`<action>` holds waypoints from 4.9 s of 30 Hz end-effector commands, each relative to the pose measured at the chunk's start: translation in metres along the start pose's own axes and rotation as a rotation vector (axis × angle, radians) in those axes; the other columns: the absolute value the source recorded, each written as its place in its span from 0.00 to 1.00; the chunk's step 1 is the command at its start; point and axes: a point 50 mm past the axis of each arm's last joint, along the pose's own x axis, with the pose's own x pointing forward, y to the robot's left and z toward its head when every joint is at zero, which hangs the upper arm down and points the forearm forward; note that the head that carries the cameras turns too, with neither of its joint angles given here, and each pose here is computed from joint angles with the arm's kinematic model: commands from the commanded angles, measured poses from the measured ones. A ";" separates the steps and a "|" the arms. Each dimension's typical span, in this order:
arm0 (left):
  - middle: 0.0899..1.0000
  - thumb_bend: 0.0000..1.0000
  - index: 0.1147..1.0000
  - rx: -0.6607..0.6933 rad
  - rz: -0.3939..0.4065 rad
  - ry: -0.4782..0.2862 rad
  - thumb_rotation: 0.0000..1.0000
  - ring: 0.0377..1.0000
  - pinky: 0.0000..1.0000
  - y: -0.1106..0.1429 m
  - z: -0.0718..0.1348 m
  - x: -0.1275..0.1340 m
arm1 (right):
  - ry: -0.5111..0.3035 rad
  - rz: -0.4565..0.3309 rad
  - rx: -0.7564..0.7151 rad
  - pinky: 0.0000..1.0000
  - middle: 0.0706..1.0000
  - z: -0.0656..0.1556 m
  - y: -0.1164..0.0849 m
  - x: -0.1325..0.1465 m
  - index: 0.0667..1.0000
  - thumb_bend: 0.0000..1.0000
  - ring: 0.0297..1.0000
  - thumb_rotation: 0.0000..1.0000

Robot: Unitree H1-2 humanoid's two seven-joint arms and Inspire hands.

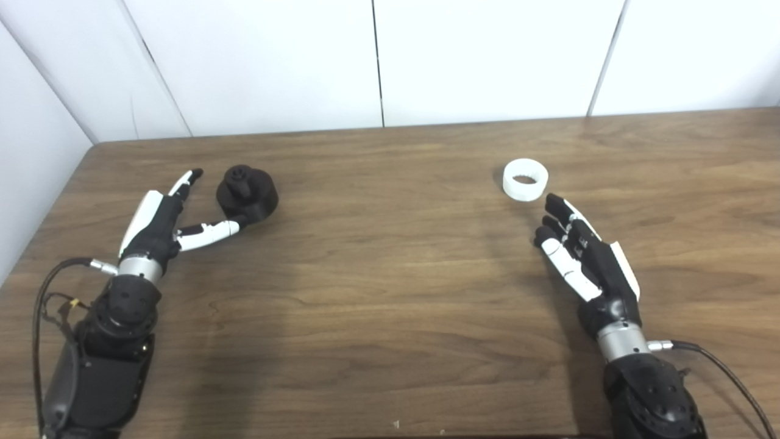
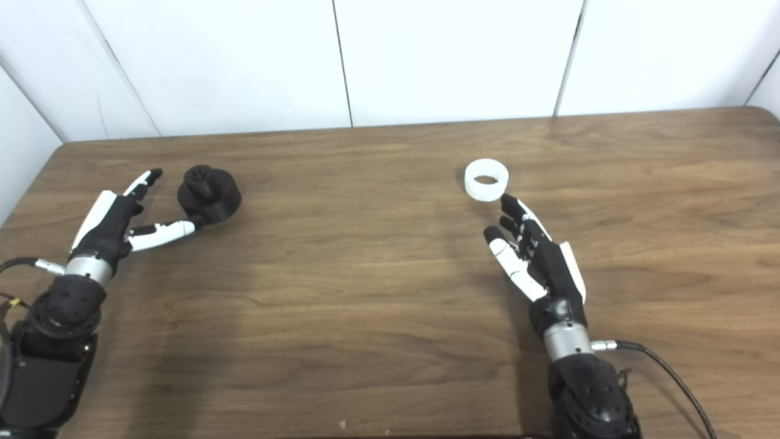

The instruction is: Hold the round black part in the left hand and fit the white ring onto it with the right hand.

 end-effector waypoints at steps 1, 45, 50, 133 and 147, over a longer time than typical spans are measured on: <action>1.00 0.96 0.96 0.050 0.039 -0.045 0.37 1.00 0.93 0.029 0.018 0.012 | -0.082 0.007 -0.011 0.80 0.91 0.014 0.000 0.001 0.88 0.55 0.91 0.52; 0.97 1.00 0.96 0.320 0.000 -0.052 0.35 1.00 0.87 0.053 0.045 0.036 | -0.075 0.015 -0.006 0.79 0.90 0.004 -0.007 -0.007 0.87 0.58 0.90 0.53; 0.97 1.00 0.95 0.400 0.002 -0.073 0.36 1.00 0.85 0.053 0.045 0.036 | -0.074 0.019 0.012 0.80 0.90 0.001 -0.006 -0.008 0.87 0.59 0.90 0.51; 0.85 0.89 0.72 0.494 -0.009 -0.190 0.38 0.90 0.79 0.011 0.057 0.063 | -0.078 0.008 -0.016 0.79 0.89 -0.007 -0.015 -0.014 0.87 0.61 0.90 0.54; 0.87 0.88 0.72 0.500 -0.032 -0.219 0.37 0.91 0.81 -0.007 0.057 0.041 | -0.077 0.013 -0.025 0.79 0.89 -0.007 -0.015 -0.013 0.87 0.60 0.89 0.55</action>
